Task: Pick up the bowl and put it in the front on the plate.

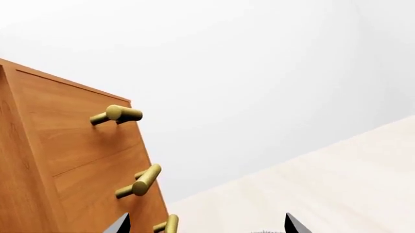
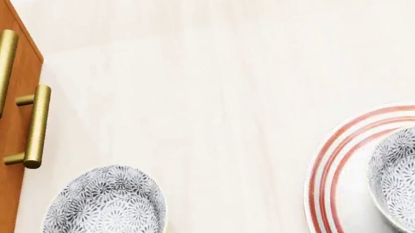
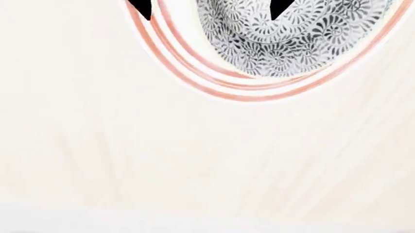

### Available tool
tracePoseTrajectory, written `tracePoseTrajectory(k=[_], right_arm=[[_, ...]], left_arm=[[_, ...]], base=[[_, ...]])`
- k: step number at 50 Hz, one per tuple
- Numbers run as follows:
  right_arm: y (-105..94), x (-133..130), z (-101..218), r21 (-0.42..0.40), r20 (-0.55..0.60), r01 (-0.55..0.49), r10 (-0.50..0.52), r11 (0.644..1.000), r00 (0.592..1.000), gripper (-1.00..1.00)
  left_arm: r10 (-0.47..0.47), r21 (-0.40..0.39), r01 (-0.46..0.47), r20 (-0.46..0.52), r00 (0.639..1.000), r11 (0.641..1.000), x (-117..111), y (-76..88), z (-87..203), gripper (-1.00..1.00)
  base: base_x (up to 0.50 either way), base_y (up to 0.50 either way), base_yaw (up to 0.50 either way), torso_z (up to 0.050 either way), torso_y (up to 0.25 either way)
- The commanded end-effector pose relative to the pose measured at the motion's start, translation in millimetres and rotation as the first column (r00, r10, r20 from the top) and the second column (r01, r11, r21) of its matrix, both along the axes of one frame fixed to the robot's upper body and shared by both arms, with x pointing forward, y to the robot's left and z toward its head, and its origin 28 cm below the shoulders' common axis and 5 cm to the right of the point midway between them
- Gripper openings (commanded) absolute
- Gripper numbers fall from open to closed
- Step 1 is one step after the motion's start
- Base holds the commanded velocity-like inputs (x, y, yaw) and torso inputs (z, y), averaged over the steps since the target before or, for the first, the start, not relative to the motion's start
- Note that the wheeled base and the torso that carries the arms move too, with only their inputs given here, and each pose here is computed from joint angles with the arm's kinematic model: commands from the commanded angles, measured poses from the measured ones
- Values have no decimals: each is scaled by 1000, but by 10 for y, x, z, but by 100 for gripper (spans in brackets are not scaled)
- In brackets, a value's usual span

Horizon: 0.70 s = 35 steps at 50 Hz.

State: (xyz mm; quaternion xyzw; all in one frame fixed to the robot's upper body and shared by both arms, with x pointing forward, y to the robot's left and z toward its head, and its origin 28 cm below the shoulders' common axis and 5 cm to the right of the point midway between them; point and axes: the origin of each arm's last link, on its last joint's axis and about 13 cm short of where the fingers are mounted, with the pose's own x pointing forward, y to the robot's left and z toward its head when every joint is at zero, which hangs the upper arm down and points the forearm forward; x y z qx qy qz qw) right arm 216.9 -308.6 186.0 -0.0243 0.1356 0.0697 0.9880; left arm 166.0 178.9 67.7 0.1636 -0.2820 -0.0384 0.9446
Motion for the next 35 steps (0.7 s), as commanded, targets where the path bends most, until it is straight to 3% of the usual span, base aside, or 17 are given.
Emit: tracePoseTrajectory(k=[1,18,26,28,31,32,33,34,35], right_arm=[[-61,-1,136,-25,31,23,-22,999,999,100],[-254,-129,505,-59,140,127,-118,990,983,100],[-166,-204,684,-16,293,15,-10,1000,956,100],[-83,-257,753,-1,393,-59,55,998,918,100],[23,-301,762,-44,494,-129,134,991,859,100],[88,-323,773,-24,578,-165,148,986,802,100],[119,-338,776,-52,592,-176,172,983,787,100],[233,-414,801,-20,582,-299,254,954,772,100],[284,-452,825,-35,612,-326,279,945,740,100]], left_arm=[[-4,1,4,-3,1000,1000,-5,-2,-6,100],[-2,0,2,1,1000,1000,-3,-2,6,100],[9,-14,-9,5,1000,1000,8,19,39,100],[11,-17,-11,9,1000,1000,11,22,43,100],[14,-19,-13,13,1000,1000,9,26,56,100],[15,-20,-15,16,1000,1000,6,31,67,100],[16,-22,-16,19,1000,1000,5,33,75,100],[22,-26,-21,28,999,999,4,44,98,100],[26,-30,-25,34,999,999,3,50,115,100]], base=[[0,0,0,0,0],[0,0,0,0,0],[0,0,0,0,0],[0,0,0,0,0],[0,0,0,0,0],[0,0,0,0,0],[0,0,0,0,0],[0,0,0,0,0],[0,0,0,0,0]])
